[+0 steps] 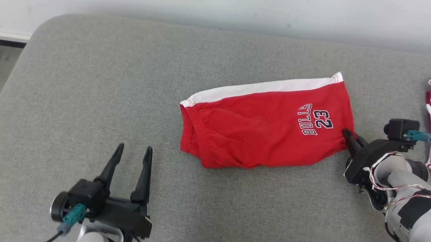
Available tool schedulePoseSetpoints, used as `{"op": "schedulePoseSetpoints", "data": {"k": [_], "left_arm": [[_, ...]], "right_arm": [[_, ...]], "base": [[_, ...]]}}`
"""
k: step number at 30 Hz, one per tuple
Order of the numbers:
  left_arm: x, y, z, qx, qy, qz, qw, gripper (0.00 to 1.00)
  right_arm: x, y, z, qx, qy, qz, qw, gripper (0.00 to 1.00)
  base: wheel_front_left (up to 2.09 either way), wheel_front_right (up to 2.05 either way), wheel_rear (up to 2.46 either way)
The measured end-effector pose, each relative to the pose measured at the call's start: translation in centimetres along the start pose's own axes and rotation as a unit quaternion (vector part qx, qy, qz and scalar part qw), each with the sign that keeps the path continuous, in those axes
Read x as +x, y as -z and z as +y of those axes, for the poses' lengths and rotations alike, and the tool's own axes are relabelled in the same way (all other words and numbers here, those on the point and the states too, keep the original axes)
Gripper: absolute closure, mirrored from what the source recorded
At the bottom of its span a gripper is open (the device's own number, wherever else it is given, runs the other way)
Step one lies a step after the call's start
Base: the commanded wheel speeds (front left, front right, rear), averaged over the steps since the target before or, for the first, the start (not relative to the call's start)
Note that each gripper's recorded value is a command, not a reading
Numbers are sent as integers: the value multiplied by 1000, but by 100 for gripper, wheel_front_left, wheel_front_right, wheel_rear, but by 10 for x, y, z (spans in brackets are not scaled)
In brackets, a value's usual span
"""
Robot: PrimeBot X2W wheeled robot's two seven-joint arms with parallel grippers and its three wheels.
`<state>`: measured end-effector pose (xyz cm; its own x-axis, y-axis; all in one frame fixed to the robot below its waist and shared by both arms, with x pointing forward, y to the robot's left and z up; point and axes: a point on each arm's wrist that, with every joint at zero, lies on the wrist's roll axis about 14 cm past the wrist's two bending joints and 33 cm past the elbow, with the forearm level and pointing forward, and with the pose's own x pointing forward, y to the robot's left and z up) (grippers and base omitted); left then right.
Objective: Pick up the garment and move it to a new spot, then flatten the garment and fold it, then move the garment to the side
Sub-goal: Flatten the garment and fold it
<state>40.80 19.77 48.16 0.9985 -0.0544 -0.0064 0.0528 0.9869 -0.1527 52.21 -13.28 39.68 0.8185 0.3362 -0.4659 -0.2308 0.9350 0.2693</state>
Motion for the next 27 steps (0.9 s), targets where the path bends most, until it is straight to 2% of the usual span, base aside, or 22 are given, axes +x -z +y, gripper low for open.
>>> {"op": "schedulePoseSetpoints", "data": {"k": [7, 12, 21, 27], "left_arm": [[-17, 7, -1, -3, -5, 10, 1000, 0], [-36, 5, -4, -6, -4, 6, 1000, 0], [-43, 2, -22, -13, 24, 0, 1000, 0], [-36, 1, -36, -16, 45, -2, 999, 0]], "right_arm": [[-18, -8, 12, 9, -16, -36, 999, 100], [-52, 0, 17, 48, -31, -56, 997, 100], [-114, 58, -14, 86, -3, -20, 996, 100], [-130, 57, -37, 78, 29, -34, 996, 100]], "base": [[0, 0, 0], [0, 0, 0], [0, 0, 0], [0, 0, 0]]}}
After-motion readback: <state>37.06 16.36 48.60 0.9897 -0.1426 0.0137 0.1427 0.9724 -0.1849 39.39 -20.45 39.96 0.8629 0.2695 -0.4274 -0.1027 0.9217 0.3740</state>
